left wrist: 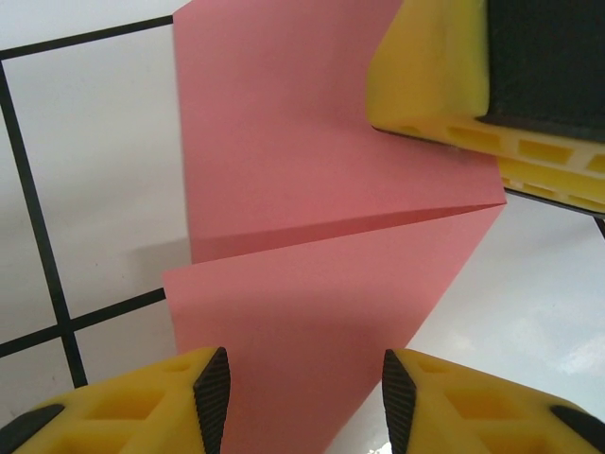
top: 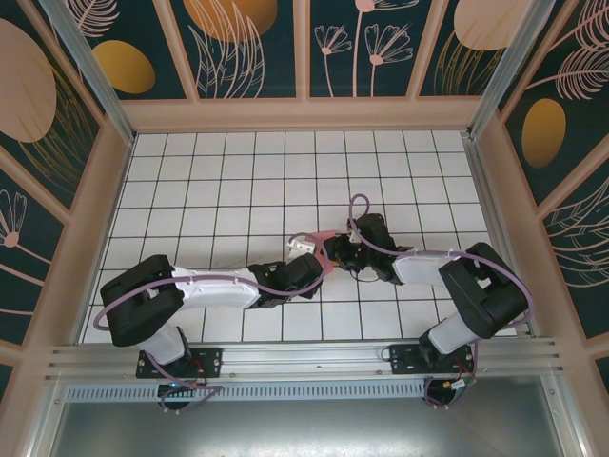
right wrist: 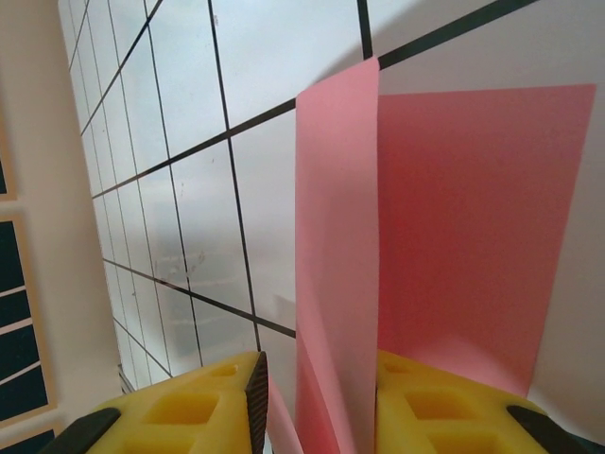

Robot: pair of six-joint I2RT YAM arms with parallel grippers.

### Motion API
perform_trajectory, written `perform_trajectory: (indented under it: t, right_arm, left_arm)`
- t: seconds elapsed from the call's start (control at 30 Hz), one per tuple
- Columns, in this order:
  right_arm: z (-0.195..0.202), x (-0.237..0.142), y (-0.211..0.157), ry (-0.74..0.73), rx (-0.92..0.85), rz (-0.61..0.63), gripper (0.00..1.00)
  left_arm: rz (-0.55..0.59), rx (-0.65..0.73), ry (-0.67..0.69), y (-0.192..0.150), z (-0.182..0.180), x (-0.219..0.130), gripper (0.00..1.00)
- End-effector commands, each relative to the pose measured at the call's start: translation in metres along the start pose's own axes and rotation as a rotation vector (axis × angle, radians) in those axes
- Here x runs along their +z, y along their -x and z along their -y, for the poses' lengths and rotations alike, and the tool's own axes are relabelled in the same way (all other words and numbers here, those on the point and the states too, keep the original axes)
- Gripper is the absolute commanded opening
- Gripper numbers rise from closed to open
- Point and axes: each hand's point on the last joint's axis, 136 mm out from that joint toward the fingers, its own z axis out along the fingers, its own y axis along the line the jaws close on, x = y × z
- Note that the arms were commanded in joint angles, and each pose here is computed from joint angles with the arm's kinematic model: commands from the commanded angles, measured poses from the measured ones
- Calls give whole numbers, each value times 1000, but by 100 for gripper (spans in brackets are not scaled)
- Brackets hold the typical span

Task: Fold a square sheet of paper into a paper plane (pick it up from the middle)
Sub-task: Fourth fold the wing at the center of the table.

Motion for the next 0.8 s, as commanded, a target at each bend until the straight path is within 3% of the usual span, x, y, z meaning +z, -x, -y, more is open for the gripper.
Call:
perform_trajectory:
  t: [0.0, 0.77]
  right_arm:
    - [-8, 3, 5, 19, -15, -5, 33]
    - [-8, -1, 4, 16, -29, -1, 33]
  left_arm:
    - [-2, 25, 23, 0, -1, 2, 49]
    - [-24, 38, 4, -5, 3, 4, 52]
